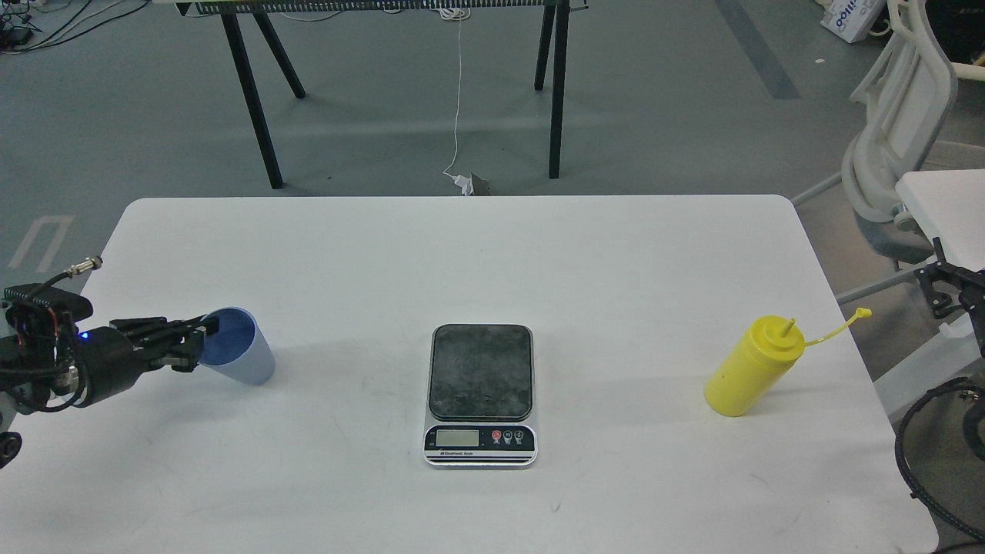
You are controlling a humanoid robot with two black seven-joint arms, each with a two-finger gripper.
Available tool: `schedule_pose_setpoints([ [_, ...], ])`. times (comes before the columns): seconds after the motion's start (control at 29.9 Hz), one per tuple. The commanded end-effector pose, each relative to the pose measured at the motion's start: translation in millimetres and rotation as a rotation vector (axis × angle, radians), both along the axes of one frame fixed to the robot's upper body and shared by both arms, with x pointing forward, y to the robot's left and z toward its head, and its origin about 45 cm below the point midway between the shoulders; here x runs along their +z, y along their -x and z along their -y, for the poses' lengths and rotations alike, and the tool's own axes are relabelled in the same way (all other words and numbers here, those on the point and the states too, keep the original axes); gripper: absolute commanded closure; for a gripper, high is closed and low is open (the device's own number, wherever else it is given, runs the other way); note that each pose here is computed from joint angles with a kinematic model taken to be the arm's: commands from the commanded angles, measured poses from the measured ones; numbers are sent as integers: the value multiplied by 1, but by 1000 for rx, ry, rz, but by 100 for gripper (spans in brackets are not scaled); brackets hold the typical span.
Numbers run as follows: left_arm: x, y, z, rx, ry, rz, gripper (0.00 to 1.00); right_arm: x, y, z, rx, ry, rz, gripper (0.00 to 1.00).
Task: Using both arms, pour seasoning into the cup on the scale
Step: 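Lift the blue cup and lower it onto the scale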
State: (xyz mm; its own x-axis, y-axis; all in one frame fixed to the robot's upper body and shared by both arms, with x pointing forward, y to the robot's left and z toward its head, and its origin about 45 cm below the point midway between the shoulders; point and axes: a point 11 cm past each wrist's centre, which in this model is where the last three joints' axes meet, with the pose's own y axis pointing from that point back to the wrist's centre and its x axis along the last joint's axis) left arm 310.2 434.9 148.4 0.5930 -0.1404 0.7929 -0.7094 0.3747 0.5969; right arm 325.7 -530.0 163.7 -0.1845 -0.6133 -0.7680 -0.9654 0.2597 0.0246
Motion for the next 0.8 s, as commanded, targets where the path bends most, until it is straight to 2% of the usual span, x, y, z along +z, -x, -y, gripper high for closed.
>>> schedule_pose_setpoints([
  [0.0, 33, -24, 30, -83, 28, 38, 93, 0, 2, 3, -10, 1, 2, 1],
  [0.17, 112, -60, 82, -226, 24, 57, 93, -1, 4, 4, -16, -1, 0, 1],
  [0.33, 137, -57, 158, -422, 8, 51, 94, -2, 9, 9, -24, 5, -9, 1],
  [0.47, 112, -39, 220, -568, -58, 14, 93, -3, 15, 14, -42, 2, -9, 1],
  [0.77, 59, -23, 289, -689, -111, -24, 92, 1, 18, 21, -54, 11, -6, 1],
])
